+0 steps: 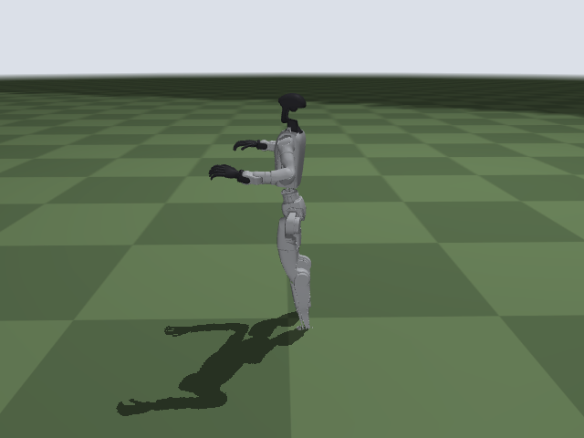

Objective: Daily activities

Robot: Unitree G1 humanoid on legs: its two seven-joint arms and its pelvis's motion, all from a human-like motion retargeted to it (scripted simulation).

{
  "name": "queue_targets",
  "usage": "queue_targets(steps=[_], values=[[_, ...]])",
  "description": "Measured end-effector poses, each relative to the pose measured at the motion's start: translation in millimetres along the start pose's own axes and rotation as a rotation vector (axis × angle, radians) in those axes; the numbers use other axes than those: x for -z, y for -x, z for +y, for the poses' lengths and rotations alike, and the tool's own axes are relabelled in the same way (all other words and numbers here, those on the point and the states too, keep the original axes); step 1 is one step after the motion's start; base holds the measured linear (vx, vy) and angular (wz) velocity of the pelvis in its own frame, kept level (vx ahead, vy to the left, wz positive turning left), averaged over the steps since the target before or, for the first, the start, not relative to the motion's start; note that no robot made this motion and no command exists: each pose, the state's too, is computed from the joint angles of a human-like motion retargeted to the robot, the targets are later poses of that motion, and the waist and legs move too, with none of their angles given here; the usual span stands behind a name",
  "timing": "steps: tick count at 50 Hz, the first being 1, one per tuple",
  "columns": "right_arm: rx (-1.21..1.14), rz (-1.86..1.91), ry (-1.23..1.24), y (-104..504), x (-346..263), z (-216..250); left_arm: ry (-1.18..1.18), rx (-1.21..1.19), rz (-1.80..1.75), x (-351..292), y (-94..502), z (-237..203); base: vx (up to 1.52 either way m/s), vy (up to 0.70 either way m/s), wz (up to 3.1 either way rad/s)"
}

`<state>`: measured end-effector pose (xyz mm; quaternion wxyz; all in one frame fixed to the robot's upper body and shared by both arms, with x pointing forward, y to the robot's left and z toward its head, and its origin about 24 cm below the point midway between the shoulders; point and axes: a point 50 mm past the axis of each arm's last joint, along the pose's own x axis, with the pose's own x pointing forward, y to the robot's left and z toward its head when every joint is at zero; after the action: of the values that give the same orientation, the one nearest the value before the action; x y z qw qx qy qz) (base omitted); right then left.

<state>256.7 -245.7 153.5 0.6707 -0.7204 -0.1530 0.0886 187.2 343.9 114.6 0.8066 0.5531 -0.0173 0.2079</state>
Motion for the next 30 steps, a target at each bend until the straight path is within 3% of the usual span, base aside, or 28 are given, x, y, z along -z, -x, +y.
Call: queue_targets(steps=[7,9,17,23,30], values=[[-0.303,0.137,-0.268,25,-6,97,0.028,0.063,-0.092,-20,-3,-19,0.00,0.00,0.00],[-0.448,0.202,-0.347,39,-14,139,0.022,0.163,-0.083,-18,5,-39,0.00,0.00,0.00],[-0.902,0.478,-0.463,85,-23,236,-0.124,0.556,0.062,25,21,-89,0.02,0.01,0.01],[-1.085,0.654,-0.521,121,-34,268,-0.223,0.834,0.278,74,62,-119,0.00,0.00,0.00],[-1.095,0.793,-0.582,141,-33,275,-0.256,1.025,0.486,106,112,-137,0.00,0.00,0.00]])
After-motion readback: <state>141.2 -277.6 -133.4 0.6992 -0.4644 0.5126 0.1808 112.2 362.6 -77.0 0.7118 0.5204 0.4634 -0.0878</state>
